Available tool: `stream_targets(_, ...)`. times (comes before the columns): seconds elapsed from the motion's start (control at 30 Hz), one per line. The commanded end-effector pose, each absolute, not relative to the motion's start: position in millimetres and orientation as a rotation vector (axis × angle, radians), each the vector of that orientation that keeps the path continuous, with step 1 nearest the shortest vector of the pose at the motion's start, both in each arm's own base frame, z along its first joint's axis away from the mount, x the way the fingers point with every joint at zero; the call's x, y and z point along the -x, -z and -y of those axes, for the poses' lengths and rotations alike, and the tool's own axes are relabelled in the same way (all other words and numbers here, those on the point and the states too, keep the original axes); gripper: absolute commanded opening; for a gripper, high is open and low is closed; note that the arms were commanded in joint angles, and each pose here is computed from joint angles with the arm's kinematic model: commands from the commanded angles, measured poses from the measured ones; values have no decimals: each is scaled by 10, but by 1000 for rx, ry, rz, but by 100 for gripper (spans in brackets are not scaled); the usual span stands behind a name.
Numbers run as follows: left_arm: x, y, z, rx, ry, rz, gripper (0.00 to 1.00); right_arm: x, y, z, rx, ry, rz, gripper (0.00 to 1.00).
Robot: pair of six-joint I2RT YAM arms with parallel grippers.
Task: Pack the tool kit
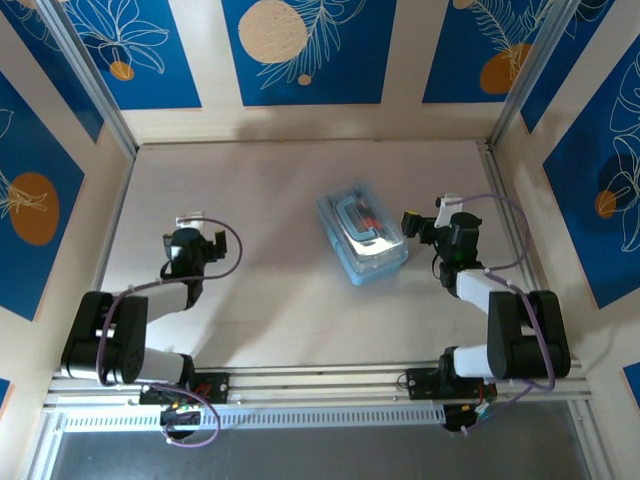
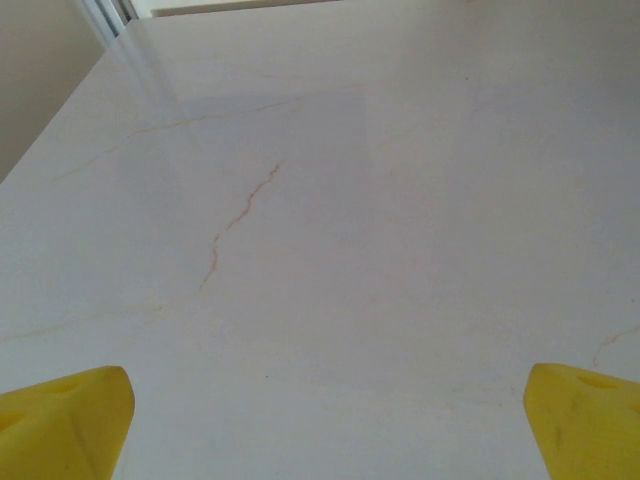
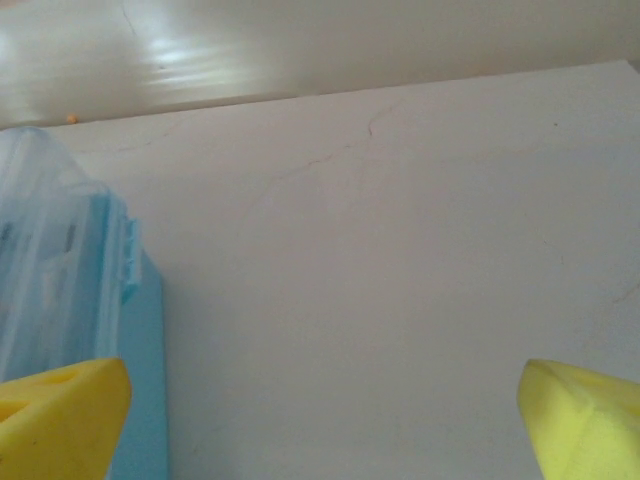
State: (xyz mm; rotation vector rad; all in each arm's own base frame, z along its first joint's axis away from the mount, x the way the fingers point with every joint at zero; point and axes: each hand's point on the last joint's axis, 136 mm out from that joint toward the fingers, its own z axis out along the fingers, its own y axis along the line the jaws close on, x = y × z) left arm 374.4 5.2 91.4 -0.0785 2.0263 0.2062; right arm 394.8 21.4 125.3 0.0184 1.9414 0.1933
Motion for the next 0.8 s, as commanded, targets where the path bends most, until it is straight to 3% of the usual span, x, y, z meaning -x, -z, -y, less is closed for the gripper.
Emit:
stream_targets(0.0,-3950,-1036,-54,62,-175,-1897,100,-4043,-1007,-312,34,-200,-1972,99)
stream_targets(0.77,-3924,-942,10,17,-139,-1879,100,-3957,-945,-283,30,-197,-1948,99)
